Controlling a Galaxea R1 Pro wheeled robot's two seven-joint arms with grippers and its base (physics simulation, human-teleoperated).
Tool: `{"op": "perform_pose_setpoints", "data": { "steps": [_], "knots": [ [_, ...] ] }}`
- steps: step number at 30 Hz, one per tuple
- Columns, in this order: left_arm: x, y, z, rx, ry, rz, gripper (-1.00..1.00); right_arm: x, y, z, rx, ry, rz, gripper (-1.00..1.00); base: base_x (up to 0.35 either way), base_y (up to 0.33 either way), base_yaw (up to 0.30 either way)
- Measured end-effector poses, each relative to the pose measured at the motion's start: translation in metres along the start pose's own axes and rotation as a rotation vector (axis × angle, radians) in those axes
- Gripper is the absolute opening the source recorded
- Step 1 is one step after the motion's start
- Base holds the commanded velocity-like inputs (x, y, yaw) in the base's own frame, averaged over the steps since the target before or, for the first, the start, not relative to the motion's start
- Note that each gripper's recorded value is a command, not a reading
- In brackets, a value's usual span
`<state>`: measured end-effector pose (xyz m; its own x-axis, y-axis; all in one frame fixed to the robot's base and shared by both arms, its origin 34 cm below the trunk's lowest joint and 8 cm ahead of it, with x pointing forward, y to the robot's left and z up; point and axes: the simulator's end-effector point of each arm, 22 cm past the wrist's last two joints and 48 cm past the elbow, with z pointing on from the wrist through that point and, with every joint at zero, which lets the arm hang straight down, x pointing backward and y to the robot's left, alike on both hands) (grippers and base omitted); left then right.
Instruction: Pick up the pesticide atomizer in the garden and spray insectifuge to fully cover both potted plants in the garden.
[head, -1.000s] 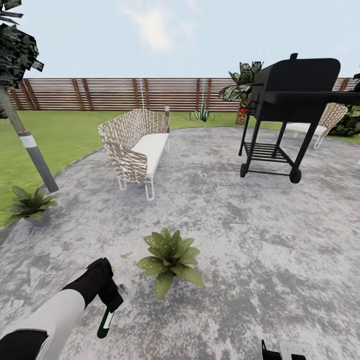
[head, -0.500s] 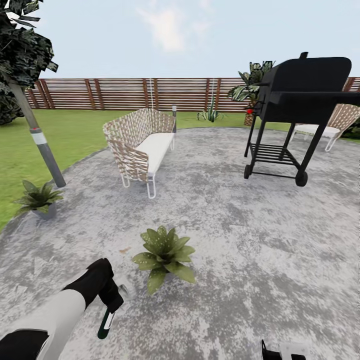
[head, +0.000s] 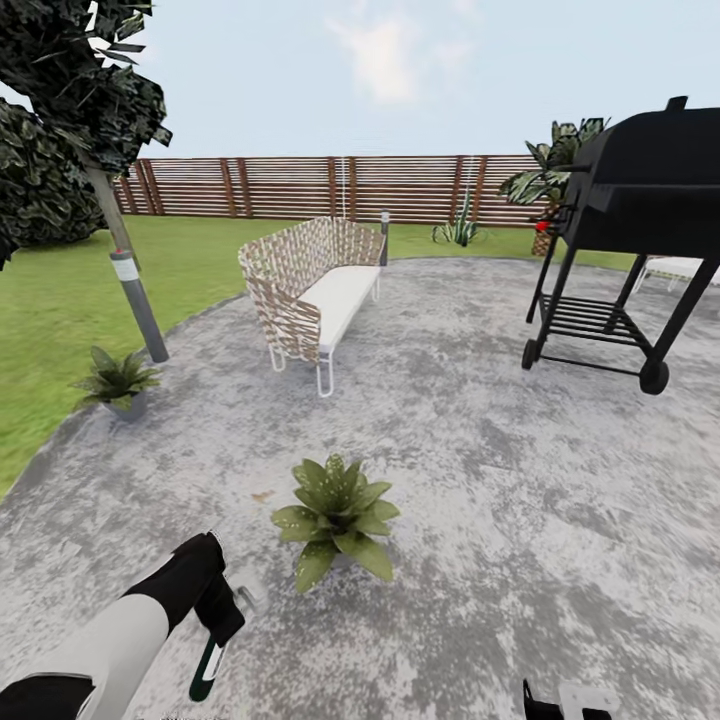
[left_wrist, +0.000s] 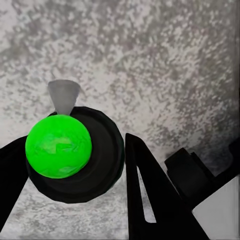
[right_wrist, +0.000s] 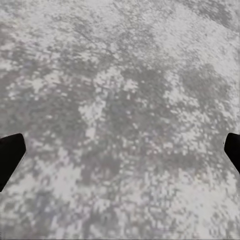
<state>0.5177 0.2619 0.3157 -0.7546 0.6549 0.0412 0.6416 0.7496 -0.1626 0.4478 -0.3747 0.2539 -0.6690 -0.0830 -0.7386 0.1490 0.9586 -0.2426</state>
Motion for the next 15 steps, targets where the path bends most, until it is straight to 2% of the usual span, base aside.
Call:
{"op": "perform_pose_setpoints", "data": {
  "steps": [4,7,10,15],
  "knots": [
    [0.002,-0.005,0.004,0.017,0.002,-0.009,-1.0,0.0,0.0,0.0,0.001,0.0,0.001,1.0,0.045,-0.01,0.039],
    [0.018,-0.017,0.018,0.044,0.033,-0.017,-1.0,0.0,0.0,0.0,0.0,0.0,0.0,1.0,0.005,-0.001,0.004],
    [0.019,-0.008,0.02,-0.001,0.032,-0.021,-1.0,0.0,0.0,0.0,0.0,0.0,0.0,1.0,0.0,0.0,0.0],
    [-0.008,-0.019,0.024,0.002,-0.058,-0.085,-1.0,0.0,0.002,0.0,-0.002,0.0,0.001,1.0,0.0,0.0,0.0]
  ]
}}
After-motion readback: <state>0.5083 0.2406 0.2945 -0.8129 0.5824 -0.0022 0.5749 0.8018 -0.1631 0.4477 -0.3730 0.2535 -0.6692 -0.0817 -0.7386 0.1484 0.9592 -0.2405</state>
